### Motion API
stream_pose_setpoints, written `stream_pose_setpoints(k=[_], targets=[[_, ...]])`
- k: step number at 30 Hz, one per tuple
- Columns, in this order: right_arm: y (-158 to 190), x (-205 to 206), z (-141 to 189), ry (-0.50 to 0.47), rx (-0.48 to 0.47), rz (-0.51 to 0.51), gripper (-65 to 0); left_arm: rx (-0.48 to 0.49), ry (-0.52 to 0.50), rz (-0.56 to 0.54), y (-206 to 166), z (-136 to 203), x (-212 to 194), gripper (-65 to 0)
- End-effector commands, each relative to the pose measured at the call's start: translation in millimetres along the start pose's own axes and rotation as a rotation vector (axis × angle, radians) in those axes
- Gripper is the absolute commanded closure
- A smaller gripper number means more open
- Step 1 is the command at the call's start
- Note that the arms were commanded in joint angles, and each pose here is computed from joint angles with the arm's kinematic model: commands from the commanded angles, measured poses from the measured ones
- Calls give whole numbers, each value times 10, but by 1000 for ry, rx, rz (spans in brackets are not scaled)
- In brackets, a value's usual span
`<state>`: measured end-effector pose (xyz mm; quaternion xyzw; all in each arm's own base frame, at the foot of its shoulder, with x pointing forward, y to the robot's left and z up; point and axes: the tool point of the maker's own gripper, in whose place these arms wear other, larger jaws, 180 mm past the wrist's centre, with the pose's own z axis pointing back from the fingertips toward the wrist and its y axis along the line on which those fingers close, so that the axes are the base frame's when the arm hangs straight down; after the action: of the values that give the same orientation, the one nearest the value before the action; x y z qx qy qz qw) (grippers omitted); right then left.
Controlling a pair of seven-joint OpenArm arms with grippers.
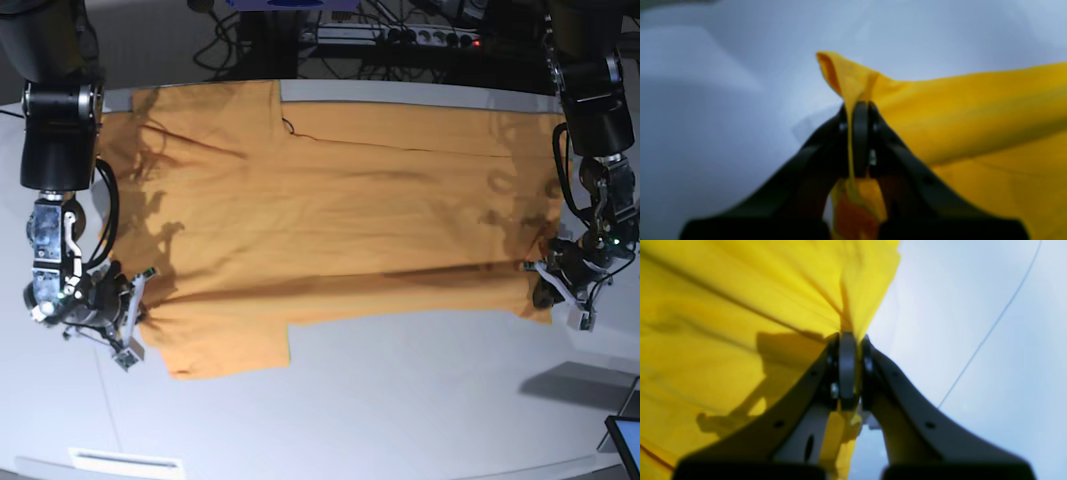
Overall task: Fold the T-shirt properly
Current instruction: 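Lift the hem with both grippers and carry it toward the shoulder edge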
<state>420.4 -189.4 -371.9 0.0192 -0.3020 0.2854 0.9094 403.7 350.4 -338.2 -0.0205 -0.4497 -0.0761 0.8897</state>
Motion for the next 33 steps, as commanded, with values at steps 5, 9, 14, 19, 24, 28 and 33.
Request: stream_pose_setpoints(k=[5,9,14,19,24,28,33], targets=[[-175,209,124,-55,-41,11,-3,101,-82,5,383,344,327,0],[-156,195,137,-51,-44,19,-3,108,-93,-34,359,436,349,0],[-137,161,235,-50,-69,49,-3,105,-68,-49,345,448,253,0],[-118,119,303,-52,-86,71,-3,99,-72,-45,312,433,254,0],[-119,17,369,-38,-104,92,-3,96,-56,-51,289,446,170,0],[-86,3,407,-39,-111,106,-3,86,-67,-98,184,522,184,0],[-44,-36,462,-27,-122,123,-3,81,-40,-130,116,566,141,0]])
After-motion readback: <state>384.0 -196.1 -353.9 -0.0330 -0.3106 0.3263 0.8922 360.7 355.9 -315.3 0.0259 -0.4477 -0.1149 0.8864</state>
